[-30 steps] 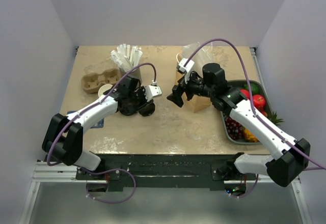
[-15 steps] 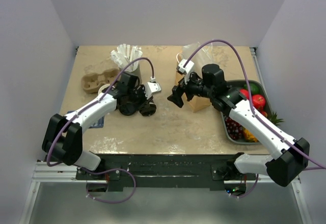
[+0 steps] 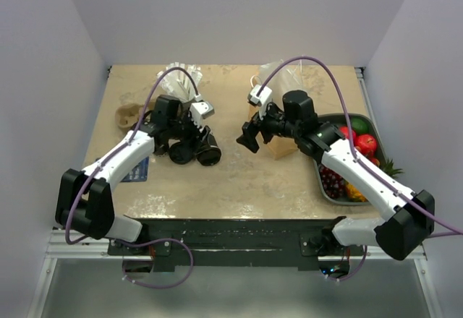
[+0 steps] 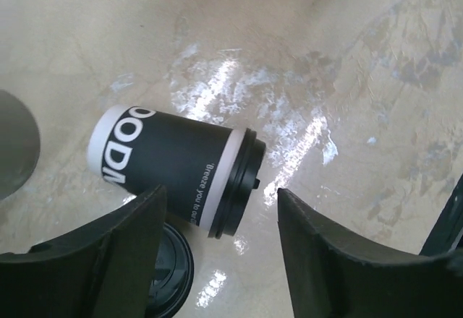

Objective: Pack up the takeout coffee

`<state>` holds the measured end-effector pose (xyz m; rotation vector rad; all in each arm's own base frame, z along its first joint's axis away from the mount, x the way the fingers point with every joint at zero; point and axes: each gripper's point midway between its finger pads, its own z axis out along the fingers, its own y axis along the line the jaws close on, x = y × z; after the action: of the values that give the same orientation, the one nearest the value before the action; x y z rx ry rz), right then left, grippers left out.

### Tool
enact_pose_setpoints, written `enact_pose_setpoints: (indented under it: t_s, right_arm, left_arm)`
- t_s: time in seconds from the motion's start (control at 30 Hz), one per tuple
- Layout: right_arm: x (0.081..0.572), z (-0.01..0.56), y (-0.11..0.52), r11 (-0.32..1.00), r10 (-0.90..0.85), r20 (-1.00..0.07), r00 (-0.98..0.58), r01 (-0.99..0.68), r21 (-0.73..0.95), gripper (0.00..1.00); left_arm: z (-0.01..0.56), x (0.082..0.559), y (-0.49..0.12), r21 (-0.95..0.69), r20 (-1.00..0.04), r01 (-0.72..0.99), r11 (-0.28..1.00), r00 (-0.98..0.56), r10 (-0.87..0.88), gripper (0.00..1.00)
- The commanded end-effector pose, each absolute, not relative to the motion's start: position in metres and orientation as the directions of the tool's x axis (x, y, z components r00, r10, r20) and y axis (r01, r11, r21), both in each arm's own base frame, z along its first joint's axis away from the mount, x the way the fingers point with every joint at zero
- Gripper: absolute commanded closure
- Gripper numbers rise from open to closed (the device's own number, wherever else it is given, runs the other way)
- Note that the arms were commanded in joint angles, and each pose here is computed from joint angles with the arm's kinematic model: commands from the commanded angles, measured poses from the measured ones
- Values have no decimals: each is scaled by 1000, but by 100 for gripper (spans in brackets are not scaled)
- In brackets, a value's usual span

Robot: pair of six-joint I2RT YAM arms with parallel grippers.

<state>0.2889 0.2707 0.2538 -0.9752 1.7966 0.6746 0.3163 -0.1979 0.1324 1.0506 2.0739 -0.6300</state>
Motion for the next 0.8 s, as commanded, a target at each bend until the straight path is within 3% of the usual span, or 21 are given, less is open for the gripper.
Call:
enact_pose_setpoints:
  t_s: [0.0,0.1,0.33,0.5,0.77]
  right_arm:
    - [297,247,288,494,-325,-925,-197,-869,11,1]
    - [297,244,304,431,-351,-930,-112,-901,-54,1]
    - [292,207,333,227,-437,-895,86,-953,-203,1]
    - [297,169,357,135,-498,-852,159,-957,-258,1]
    - [321,126,377,141,-556,-819,144,-954,-264,1]
  left_arm:
    - [166,340,-184,-111,-815,717,688,-462,350,30]
    - [167,329,-185,-114,-818,737,666,-450,358,28]
    - [152,292,-179,39,-830,884,466,-230,508,24]
    - [134,293,-178,47,-830,880,473,-229,508,23]
    - [99,298,-176,39,-827,861,508,-258,500,22]
